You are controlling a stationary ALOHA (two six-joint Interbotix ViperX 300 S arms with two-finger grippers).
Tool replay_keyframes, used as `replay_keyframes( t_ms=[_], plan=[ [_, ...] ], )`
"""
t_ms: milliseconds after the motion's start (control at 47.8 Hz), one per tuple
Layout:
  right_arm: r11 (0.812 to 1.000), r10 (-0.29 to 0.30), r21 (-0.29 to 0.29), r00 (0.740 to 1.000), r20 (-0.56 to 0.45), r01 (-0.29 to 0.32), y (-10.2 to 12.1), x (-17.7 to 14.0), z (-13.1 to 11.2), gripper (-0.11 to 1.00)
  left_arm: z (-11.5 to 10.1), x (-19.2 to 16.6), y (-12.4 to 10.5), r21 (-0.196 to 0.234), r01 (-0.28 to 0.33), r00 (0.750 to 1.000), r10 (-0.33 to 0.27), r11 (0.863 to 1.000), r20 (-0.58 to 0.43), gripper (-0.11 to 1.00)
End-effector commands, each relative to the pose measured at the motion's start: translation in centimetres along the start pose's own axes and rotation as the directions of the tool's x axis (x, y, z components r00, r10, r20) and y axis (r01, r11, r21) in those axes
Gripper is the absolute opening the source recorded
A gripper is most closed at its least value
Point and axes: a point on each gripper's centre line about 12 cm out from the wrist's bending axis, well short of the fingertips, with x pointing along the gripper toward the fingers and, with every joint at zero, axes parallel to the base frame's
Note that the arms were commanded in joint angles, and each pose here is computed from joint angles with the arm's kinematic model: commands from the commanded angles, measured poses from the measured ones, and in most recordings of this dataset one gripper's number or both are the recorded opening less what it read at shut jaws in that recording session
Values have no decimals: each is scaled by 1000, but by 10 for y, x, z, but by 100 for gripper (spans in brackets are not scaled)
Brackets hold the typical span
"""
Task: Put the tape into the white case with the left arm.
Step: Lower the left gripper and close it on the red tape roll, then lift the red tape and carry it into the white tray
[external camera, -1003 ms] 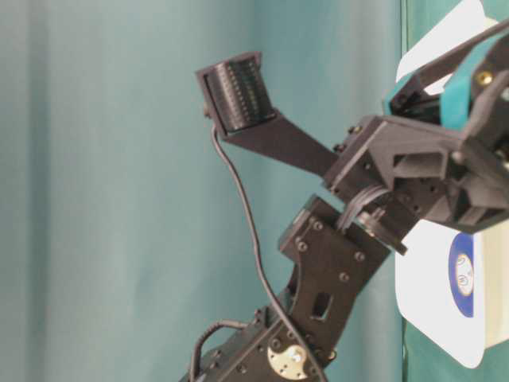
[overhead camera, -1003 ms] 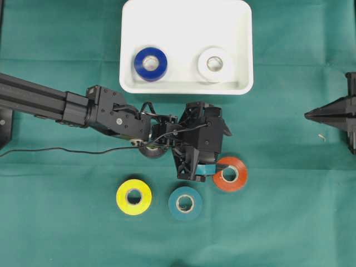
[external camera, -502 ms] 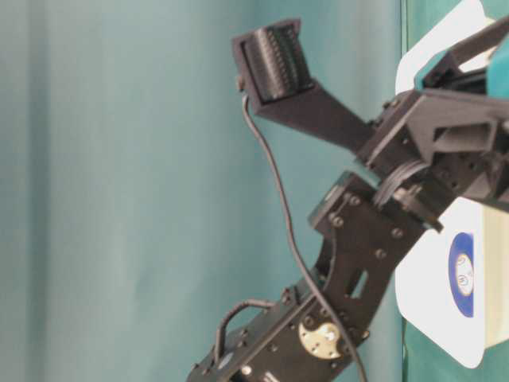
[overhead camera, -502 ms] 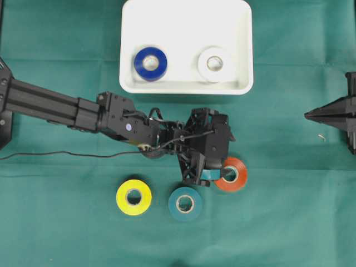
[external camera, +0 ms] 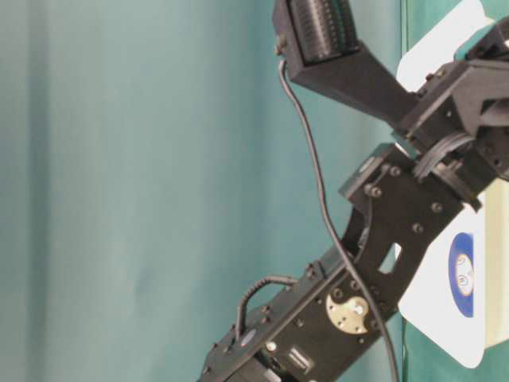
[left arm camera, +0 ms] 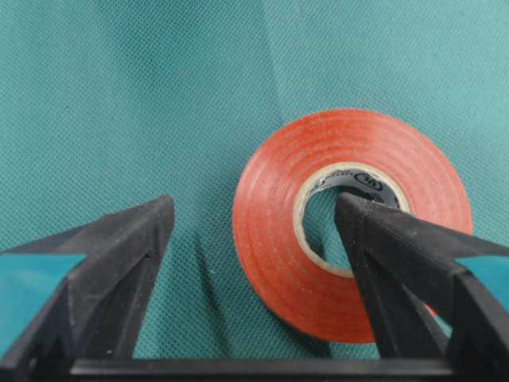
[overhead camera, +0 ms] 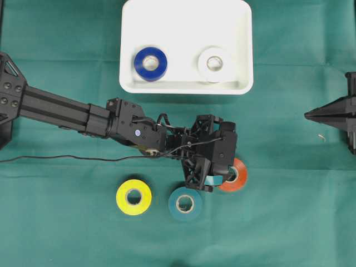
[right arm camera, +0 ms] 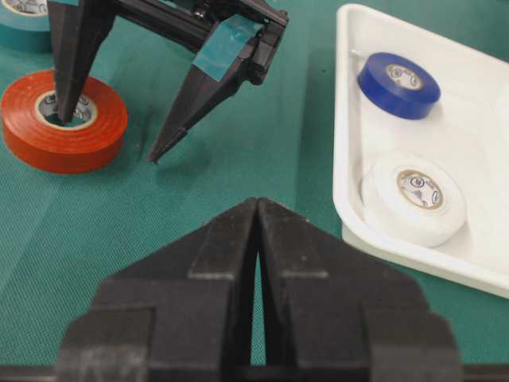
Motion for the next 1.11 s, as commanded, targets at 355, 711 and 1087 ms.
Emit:
replay_keyframes(
  t_ms=[355,711,1087],
  plan=[
    [1000,7,-8,1000,-15,-7,2,0,-6,-9,20,-11,-2,9,3,1000,-3,1000,31,27],
    [1000,6,-8,1000,-14,-6,2,0,-6,-9,47,-49,-13,25,21,997,-23,999,76,27],
    [1000,7,-8,1000,-12,-7,2,0,-6,-9,71,-106,-17,38,29,991,-33,999,129,27]
  ],
)
